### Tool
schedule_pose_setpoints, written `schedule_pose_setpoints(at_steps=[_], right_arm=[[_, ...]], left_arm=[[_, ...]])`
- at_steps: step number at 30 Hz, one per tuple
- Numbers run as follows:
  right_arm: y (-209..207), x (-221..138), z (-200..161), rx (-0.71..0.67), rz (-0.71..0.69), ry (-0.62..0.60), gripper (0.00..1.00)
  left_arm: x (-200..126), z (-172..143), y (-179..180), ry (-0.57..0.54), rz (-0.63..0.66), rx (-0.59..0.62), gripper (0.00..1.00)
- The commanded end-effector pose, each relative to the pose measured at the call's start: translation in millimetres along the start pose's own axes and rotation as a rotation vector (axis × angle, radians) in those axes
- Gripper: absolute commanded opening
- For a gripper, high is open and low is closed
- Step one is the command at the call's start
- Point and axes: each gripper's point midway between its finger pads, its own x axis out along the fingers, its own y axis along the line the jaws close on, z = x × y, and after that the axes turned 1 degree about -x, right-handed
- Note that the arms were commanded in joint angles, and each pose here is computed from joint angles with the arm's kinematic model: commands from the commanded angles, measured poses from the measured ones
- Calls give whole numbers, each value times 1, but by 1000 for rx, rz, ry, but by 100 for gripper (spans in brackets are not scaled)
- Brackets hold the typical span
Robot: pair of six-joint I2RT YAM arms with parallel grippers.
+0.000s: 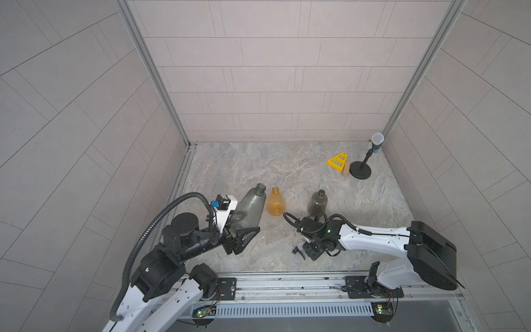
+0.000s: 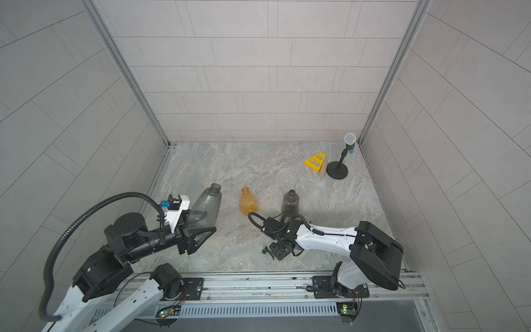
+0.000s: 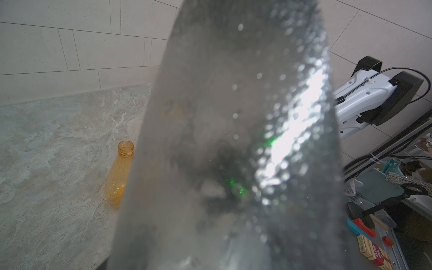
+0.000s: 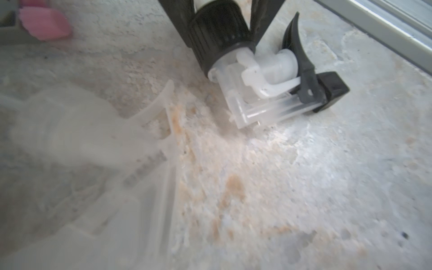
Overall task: Attach spray nozzles to spray bottles
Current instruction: Adjust the spray nozzle at the center of the board.
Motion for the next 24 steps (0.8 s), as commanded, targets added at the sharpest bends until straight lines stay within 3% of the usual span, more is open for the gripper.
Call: schedule_pose_setpoints(at_steps=[1,15,24], right_arm=[[8,-4,7,33,41,-26,36],[19,-14,45,151,94,-167,34],[16,-15,56,179,77,-198,41]], left_arm=[[-6,14,-6,-42,-6,35,0],[-7,13,-4,-46,8,37,0],[-11,11,-2,-47,20,38,0]])
